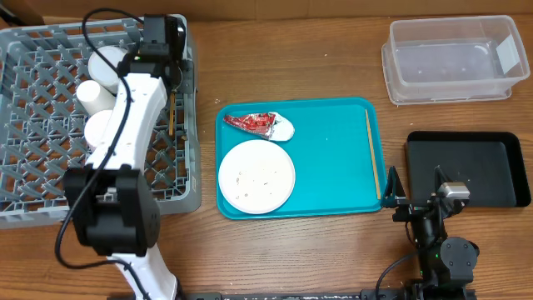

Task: Sort waste into correct bins and load items into the dishwasher
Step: 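Carry the chopstick over the rack and lower it in, then move the left gripper back to the second chopstick on the tray edge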

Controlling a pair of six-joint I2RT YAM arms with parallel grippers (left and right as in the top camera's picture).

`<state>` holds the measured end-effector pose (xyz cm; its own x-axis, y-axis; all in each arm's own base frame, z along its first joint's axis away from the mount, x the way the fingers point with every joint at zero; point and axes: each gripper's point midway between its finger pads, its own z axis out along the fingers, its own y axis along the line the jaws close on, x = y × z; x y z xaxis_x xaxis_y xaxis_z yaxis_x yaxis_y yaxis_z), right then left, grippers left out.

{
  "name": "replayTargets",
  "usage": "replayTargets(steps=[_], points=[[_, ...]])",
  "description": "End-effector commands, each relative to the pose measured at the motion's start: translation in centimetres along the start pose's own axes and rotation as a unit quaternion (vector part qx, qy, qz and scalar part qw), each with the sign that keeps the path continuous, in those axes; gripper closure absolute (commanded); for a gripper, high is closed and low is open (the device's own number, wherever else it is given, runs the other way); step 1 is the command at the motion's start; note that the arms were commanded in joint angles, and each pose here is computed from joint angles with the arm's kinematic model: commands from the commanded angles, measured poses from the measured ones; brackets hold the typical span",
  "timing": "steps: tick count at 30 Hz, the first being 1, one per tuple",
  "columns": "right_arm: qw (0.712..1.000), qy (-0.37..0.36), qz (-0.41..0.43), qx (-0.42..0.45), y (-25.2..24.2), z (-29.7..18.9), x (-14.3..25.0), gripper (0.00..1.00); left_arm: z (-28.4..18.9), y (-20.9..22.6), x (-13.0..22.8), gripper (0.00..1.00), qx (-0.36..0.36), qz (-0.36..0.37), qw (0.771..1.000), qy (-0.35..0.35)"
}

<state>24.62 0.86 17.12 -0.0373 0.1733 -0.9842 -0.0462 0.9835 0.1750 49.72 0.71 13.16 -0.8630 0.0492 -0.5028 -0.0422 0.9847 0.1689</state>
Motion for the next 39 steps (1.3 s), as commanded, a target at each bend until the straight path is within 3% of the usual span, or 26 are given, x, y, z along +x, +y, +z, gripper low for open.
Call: replayTargets(steps=[1, 4, 6, 7, 8, 9, 14, 22, 25, 29, 32, 33, 36, 39], points=[[1.0, 0.0, 0.002, 0.003, -0.1, 0.1, 0.3, 0.0, 1.9, 1.7, 1.0, 0.96, -0.03, 0.012, 0.999, 0.022], [1.0, 0.0, 0.002, 0.003, -0.1, 0.1, 0.3, 0.0, 2.8, 2.5, 1.5, 0.96, -0.031, 0.002, 0.999, 0.031], [1.0, 0.0, 0.002, 0.003, -0.1, 0.1, 0.3, 0.0, 2.8, 2.8, 1.5, 0.9, -0.033, -0.01, 0.999, 0.031], [1.0, 0.0, 0.002, 0.003, -0.1, 0.1, 0.3, 0.0, 2.8, 3.0, 1.5, 0.68, -0.033, -0.014, 0.999, 0.031], [1.0, 0.0, 0.002, 0.003, -0.1, 0.1, 0.3, 0.0, 2.8, 3.1, 1.6, 0.29, -0.034, -0.019, 0.999, 0.031], [1.0, 0.0, 0.002, 0.003, -0.1, 0.1, 0.3, 0.0, 2.9, 3.1, 1.6, 0.0, -0.034, -0.025, 0.999, 0.031], [1.0, 0.0, 0.002, 0.003, -0.1, 0.1, 0.3, 0.0, 2.7, 1.9, 1.2, 0.0, 0.0, -0.027, 0.999, 0.026], [1.0, 0.0, 0.002, 0.003, -0.1, 0.1, 0.3, 0.0, -1.6, -2.4, -0.7, 0.0, 0.146, -0.078, 0.986, -0.005], [1.0, 0.0, 0.002, 0.003, -0.1, 0.1, 0.3, 0.0, -5.6, -5.1, -1.6, 0.0, 0.247, -0.138, 0.959, -0.007], [1.0, 0.0, 0.002, 0.003, -0.1, 0.1, 0.3, 0.0, -11.9, -9.5, -2.2, 0.0, 0.413, -0.186, 0.891, 0.017], [1.0, 0.0, 0.002, 0.003, -0.1, 0.1, 0.3, 0.0, -15.7, -12.9, -1.9, 0.0, 0.521, -0.179, 0.833, 0.052], [1.0, 0.0, 0.002, 0.003, -0.1, 0.1, 0.3, 0.0, -16.3, -13.9, -1.7, 0.0, 0.535, -0.171, 0.825, 0.06], [1.0, 0.0, 0.002, 0.003, -0.1, 0.1, 0.3, 0.0, -17.1, -17.4, -0.6, 0.0, 0.536, -0.138, 0.83, 0.074], [1.0, 0.0, 0.002, 0.003, -0.1, 0.1, 0.3, 0.0, -16.5, -21.2, 1.0, 0.0, 0.48, -0.126, 0.864, 0.086]])
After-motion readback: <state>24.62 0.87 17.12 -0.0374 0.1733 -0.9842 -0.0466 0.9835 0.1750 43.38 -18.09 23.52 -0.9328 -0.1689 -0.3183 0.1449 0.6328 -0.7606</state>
